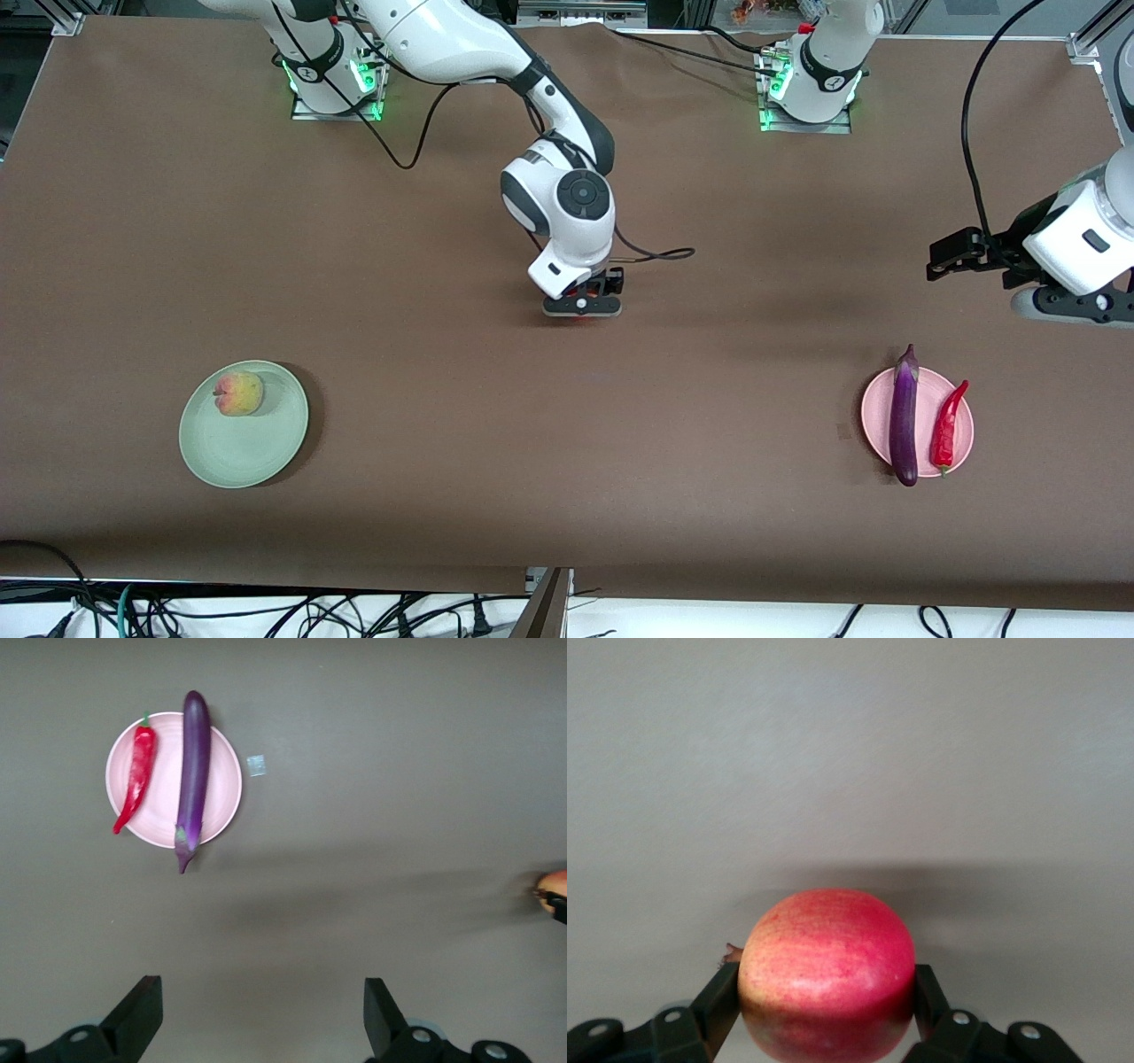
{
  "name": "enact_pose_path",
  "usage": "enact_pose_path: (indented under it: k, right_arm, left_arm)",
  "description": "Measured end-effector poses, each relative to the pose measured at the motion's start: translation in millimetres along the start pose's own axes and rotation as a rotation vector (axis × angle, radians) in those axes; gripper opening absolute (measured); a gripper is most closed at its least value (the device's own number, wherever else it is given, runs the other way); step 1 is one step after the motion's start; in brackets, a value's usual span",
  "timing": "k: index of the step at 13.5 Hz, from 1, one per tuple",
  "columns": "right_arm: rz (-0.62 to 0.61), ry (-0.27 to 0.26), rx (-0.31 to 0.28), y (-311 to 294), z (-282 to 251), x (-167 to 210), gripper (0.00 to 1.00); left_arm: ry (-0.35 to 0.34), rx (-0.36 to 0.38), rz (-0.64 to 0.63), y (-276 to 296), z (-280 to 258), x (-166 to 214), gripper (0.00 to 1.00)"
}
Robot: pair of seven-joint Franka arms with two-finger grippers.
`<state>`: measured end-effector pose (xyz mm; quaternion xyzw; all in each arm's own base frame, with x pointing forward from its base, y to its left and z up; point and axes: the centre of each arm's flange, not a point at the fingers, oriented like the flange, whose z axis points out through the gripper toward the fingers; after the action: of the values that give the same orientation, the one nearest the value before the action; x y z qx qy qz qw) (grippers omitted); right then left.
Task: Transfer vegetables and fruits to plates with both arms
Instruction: 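Carry the red apple onto the green plate with the right gripper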
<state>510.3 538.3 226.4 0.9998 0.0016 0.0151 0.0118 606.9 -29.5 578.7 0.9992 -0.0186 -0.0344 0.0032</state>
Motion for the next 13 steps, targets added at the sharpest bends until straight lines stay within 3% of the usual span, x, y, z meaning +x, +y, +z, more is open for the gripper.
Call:
enact_pose_path:
  k: [3,5,7,11,13]
  right_arm:
    - [-0.002,-0.043,-0.063,56.0,-42.1,42.2,0.83]
    - [-0.006,-0.089,-0.128,116.3,-61.8,76.2,0.83]
    - [-0.051,-0.098,-0.174,183.0,-65.6,114.2,0.83]
    - [-0.158,-0.162,-0.174,330.8,-52.4,172.2,0.83]
    - [-0.191,-0.196,-0.136,416.7,-40.8,189.8,0.83]
  left_arm:
    - [0.068,0.054,-0.034,-2.2,-1.1,-29.3,1.0]
    - [0.084,0.061,-0.043,-5.8,-0.7,-50.8,1.0]
    - [0.083,0.063,-0.046,-6.9,0.1,-62.9,1.0]
    - [0.068,0.063,-0.049,-9.1,5.0,-63.9,1.0]
    - [0.07,0.063,-0.046,-7.3,4.4,-63.9,1.0]
